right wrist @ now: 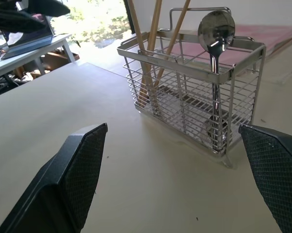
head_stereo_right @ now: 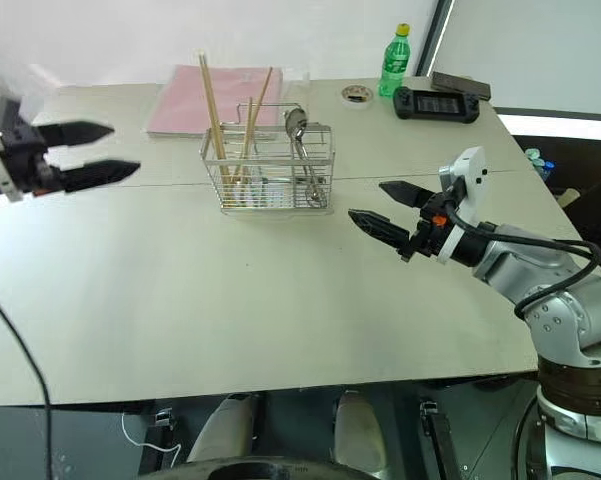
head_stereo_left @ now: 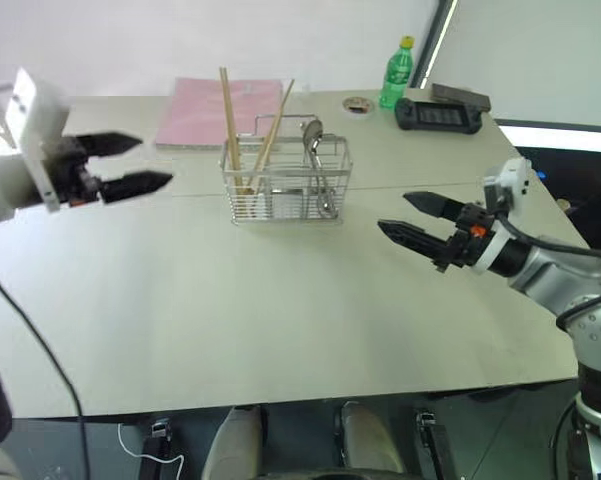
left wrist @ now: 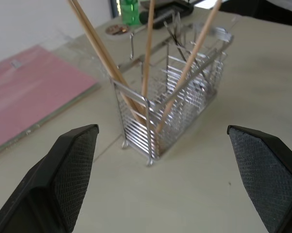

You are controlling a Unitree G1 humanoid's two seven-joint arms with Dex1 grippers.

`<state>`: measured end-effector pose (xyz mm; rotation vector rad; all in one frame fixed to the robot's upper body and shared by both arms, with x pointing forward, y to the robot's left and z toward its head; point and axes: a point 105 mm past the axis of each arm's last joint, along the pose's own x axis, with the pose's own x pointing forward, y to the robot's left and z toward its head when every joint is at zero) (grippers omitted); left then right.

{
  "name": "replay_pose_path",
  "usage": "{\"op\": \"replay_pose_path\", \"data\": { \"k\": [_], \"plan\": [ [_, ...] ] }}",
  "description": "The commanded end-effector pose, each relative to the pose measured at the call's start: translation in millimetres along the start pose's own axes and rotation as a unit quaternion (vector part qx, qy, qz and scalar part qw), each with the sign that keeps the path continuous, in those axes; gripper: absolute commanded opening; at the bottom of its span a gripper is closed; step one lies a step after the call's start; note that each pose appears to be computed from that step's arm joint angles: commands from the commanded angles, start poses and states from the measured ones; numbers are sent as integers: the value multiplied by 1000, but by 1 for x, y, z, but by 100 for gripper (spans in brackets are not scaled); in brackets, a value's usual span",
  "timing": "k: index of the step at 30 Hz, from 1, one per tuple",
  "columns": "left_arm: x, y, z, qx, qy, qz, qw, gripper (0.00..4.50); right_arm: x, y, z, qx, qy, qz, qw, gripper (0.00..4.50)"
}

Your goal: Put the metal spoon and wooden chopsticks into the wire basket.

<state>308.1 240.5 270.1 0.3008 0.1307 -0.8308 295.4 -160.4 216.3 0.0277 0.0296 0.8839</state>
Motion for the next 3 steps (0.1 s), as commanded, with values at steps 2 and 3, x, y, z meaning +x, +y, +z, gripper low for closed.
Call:
{"op": "replay_pose_path", "data": {
  "k": [2,3],
  "plan": [
    [-11,-6,-2,43,20,12,999,443,2,-3,12,-25,-12,8,1000,450],
    [-11,-5,-5,42,24,19,999,443,3,-3,12,-24,-11,8,1000,450]
  ]
}}
